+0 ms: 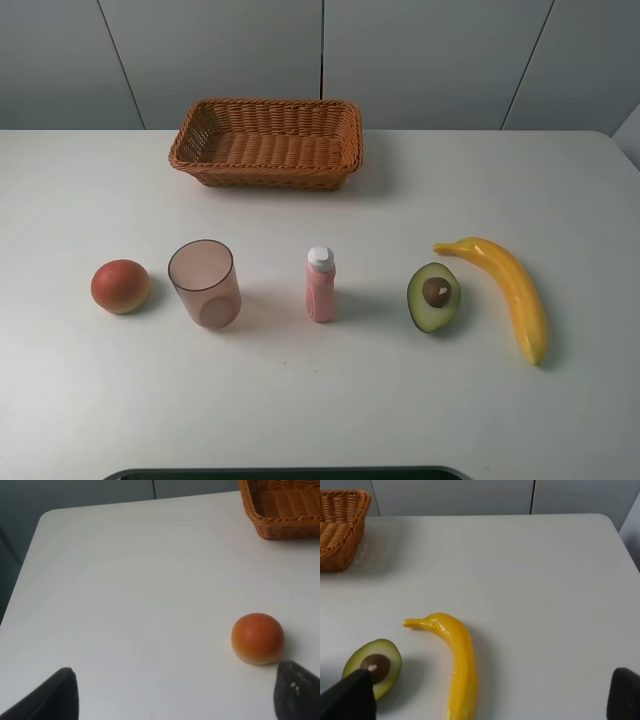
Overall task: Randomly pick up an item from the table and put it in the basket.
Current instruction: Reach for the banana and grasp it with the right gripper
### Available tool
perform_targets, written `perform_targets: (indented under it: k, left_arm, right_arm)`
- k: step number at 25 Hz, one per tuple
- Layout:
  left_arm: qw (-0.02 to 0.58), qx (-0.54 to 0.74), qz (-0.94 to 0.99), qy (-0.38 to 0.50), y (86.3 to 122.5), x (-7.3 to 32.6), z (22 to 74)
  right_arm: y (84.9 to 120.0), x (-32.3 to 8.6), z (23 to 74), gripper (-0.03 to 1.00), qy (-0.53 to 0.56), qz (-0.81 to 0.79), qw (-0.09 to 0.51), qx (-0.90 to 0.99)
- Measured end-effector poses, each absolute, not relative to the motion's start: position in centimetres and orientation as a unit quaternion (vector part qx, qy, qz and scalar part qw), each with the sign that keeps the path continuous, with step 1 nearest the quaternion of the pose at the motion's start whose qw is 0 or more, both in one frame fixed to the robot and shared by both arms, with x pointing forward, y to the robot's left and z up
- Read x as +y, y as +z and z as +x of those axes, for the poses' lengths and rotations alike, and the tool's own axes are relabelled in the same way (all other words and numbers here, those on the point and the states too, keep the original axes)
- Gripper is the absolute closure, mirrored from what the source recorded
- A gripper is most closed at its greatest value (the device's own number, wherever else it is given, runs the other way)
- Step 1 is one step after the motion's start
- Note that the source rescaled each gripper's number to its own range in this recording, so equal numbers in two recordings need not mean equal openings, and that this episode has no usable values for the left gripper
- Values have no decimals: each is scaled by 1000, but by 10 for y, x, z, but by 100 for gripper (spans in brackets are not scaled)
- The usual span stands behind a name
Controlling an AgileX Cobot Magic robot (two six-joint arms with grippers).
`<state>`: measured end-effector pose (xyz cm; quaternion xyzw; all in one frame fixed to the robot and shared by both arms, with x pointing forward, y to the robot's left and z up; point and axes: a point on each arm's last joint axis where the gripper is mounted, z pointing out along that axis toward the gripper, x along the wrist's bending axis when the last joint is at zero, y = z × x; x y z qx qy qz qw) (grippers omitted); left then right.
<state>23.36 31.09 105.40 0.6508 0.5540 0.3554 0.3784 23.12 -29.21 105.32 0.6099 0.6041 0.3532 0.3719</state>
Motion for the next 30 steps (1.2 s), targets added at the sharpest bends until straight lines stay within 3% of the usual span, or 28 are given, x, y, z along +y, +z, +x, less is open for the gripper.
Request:
perform_targets:
  k: [21,25,30]
  left_arm:
    - [378,554,651,355,1054,311,234]
    - [378,554,651,355,1054,311,234]
    - [378,554,651,355,1054,311,234]
  right_arm:
    - [1054,-292,231,-3,353,610,372,604]
    - [1073,-293,247,-3,324,628,336,623]
    - [1106,-299,302,-3,256,632,277,677]
